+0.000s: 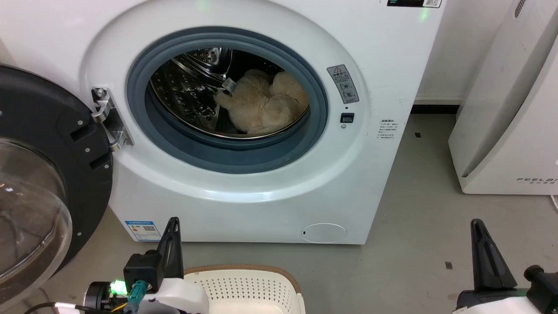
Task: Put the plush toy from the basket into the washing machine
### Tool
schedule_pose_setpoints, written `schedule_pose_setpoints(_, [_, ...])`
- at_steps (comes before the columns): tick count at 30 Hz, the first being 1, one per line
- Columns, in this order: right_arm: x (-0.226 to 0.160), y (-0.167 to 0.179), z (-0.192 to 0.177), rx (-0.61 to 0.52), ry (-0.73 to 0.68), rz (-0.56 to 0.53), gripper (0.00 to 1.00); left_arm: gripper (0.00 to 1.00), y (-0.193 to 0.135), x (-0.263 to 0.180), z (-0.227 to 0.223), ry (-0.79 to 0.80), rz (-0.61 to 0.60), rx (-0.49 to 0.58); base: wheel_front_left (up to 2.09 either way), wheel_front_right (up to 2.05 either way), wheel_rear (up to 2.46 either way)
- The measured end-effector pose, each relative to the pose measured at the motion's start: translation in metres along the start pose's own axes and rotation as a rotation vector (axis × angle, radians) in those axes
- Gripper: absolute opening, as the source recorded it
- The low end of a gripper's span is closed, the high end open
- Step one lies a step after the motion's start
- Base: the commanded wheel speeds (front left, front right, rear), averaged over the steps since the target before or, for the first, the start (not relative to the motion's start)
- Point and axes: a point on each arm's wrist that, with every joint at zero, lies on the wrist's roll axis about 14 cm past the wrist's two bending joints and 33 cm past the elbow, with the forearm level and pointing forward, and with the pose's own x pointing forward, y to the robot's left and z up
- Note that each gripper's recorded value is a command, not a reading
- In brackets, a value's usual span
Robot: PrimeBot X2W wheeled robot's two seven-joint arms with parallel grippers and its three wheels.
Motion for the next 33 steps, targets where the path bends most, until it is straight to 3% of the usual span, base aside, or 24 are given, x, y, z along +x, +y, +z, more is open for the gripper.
schedule_pose_setpoints(33, [0.001,0.0072,-0.0091,-0.04,0.069,0.026,0.0,0.0,-0.0031,0.0044,0.0092,0.008,-0.022,-0.005,0.0,0.0,0.0])
